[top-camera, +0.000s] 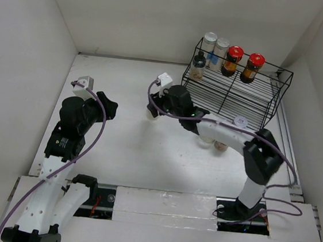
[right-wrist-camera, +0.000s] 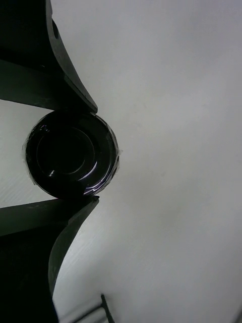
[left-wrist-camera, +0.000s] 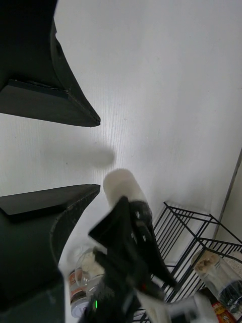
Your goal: Organize the condiment bottles
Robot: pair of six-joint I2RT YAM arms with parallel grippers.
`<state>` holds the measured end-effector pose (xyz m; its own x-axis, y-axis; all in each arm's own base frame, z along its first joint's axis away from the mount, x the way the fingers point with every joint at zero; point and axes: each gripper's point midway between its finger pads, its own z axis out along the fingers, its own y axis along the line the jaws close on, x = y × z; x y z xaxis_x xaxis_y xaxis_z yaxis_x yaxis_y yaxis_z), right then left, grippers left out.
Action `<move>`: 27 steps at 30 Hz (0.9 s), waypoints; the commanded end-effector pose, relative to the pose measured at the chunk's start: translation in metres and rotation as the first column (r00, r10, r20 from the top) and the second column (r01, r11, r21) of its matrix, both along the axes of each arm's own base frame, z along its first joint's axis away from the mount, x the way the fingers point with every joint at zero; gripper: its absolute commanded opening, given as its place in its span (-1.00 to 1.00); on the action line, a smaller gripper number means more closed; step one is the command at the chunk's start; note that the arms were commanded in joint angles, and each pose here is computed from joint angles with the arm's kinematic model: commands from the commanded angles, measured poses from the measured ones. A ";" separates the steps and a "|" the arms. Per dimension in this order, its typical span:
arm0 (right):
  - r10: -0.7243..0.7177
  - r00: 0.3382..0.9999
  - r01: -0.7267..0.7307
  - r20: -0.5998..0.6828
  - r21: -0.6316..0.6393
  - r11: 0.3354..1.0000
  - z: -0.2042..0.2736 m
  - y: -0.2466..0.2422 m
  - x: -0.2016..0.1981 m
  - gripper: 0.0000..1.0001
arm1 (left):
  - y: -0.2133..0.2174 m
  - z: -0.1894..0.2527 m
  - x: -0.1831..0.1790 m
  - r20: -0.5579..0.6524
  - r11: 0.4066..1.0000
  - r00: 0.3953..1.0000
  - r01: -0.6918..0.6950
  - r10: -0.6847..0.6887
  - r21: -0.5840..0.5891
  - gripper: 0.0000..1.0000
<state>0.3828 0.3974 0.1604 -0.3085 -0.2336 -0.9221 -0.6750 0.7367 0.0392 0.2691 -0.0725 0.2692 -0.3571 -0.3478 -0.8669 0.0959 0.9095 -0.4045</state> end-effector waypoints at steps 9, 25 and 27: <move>-0.369 0.881 0.252 0.295 0.366 0.896 0.220 -0.202 0.048 -0.16 | -0.002 0.014 0.004 0.055 1.000 0.998 0.019 -0.019 -0.004 -0.11; -0.538 0.803 0.489 0.258 0.231 0.841 0.184 -0.277 0.159 -0.16 | 0.001 0.018 0.002 0.074 1.000 0.997 -0.001 0.001 -0.002 -0.11; -0.535 0.803 0.489 0.262 0.223 0.843 0.184 -0.276 0.164 -0.14 | 0.001 0.018 0.002 0.074 1.000 0.997 -0.001 0.001 -0.002 -0.11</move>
<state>0.5403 0.1206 0.2640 -0.2399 0.0015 -0.9708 -0.1853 0.9815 0.0473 0.2678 -0.0724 0.2714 -0.3497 -0.3489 -0.8694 0.0998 0.9089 -0.4049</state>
